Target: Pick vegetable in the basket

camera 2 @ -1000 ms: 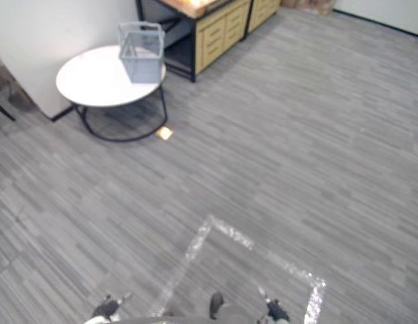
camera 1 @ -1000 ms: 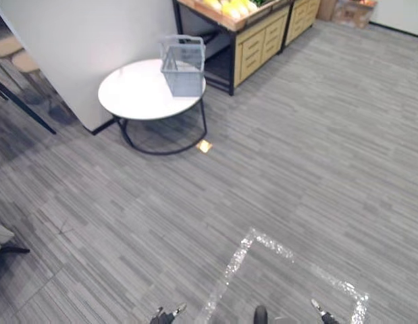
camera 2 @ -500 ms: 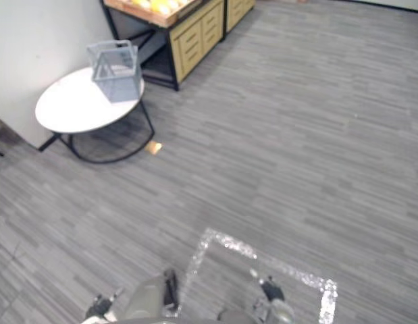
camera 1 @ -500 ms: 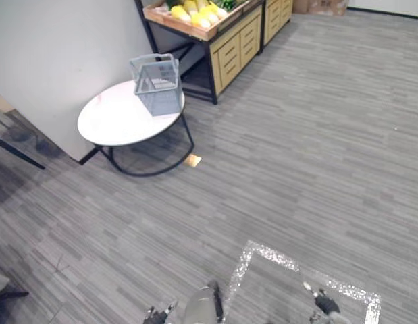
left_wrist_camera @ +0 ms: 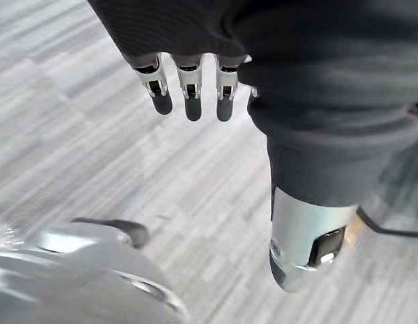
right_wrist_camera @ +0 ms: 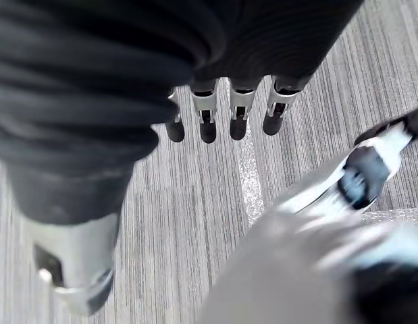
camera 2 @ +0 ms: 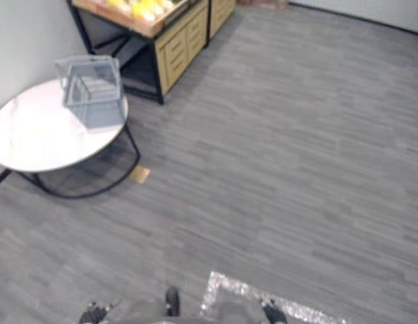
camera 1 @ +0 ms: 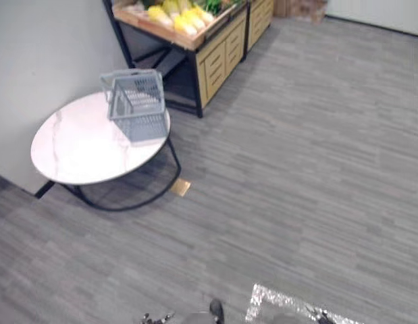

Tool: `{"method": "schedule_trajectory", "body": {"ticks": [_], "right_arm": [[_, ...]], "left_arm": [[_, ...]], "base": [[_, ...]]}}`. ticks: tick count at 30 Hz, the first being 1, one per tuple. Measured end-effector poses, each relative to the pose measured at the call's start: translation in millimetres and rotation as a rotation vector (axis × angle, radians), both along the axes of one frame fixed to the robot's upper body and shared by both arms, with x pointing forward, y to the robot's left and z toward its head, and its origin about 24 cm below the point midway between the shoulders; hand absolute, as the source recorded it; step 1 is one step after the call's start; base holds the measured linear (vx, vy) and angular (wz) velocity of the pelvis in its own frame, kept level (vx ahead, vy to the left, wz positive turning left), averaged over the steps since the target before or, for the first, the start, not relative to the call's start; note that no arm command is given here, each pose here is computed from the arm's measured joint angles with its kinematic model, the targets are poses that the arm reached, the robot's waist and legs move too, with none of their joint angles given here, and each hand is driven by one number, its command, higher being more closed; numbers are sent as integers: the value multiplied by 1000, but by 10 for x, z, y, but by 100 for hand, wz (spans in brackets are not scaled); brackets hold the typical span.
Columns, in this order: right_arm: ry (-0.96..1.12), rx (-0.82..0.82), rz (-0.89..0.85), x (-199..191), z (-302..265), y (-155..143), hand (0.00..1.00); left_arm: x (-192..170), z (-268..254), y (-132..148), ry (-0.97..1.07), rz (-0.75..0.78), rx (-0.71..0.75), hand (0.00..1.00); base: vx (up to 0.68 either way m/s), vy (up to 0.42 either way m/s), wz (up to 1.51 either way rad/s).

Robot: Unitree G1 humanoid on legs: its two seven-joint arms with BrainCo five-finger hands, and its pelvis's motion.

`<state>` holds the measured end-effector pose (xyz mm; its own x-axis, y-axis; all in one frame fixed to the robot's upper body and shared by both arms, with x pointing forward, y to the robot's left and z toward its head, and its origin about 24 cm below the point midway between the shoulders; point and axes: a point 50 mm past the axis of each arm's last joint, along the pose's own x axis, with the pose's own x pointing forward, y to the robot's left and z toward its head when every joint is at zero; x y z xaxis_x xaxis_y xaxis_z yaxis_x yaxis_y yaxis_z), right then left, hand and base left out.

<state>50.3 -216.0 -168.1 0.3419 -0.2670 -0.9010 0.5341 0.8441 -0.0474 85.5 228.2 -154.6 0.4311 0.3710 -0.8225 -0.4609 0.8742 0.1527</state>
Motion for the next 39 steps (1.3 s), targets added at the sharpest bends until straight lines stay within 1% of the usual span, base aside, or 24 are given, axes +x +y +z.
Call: {"method": "schedule_trajectory", "body": {"ticks": [2, 3, 5, 9, 11, 12, 14, 17, 19, 23, 26, 31, 33, 35, 37, 39], "right_arm": [[44, -2, -53, -182, -14, -23, 0], [45, 0, -65, -202, -15, -11, 0], [58, 21, -104, -268, -31, 68, 0], [41, 12, -118, -253, -18, 90, 0], [24, 2, -103, -199, -3, 68, 0], [-3, -12, -95, -100, 16, 25, 0], [-27, -33, -90, -26, 43, -50, 0], [-56, -41, -88, 68, 65, -71, 0], [-63, -52, -72, 103, 78, -100, 0], [-66, -60, -40, 151, 85, -103, 0], [-80, -51, -46, 249, 86, -92, 0], [-52, -44, -58, 178, 61, -72, 0], [-25, -6, -44, 158, 17, 61, 0], [-17, 11, -44, 180, 2, 105, 0], [-9, 11, -45, 158, -3, 98, 0], [-4, 4, -50, 130, -2, 70, 0]], "left_arm": [[292, 87, -74, -92, -44, 5, 0], [384, 116, -106, -122, -50, 1, 0], [625, 209, -226, -220, -22, -34, 0], [707, 232, -409, -262, 13, -80, 0], [582, 174, -393, -232, 80, -92, 0], [424, 84, -435, -174, 134, -120, 0], [307, 15, -497, -119, 150, -147, 0], [165, -31, -441, -76, 211, -149, 0], [94, -47, -372, -65, 279, -148, 0], [-105, -85, -294, -22, 368, -151, 0], [-126, -82, -227, -17, 371, -131, 0], [-169, -100, -221, 10, 369, -127, 0], [-117, -70, -104, 3, 313, -88, 0], [-120, -64, -59, 6, 306, -77, 0], [-167, -84, -70, 34, 290, -79, 0], [-165, -85, -61, 53, 228, -61, 0]], "base": [[470, 39, 39], [402, -43, 39], [449, -104, 52], [477, -204, 42], [609, -300, 19], [554, -283, 18], [547, -325, 17], [552, -337, 27], [490, -200, 26], [347, -50, 6], [304, 60, -11], [398, 248, 14], [420, 258, 44], [308, 171, 16], [321, 158, 20], [303, 173, 14]]}}
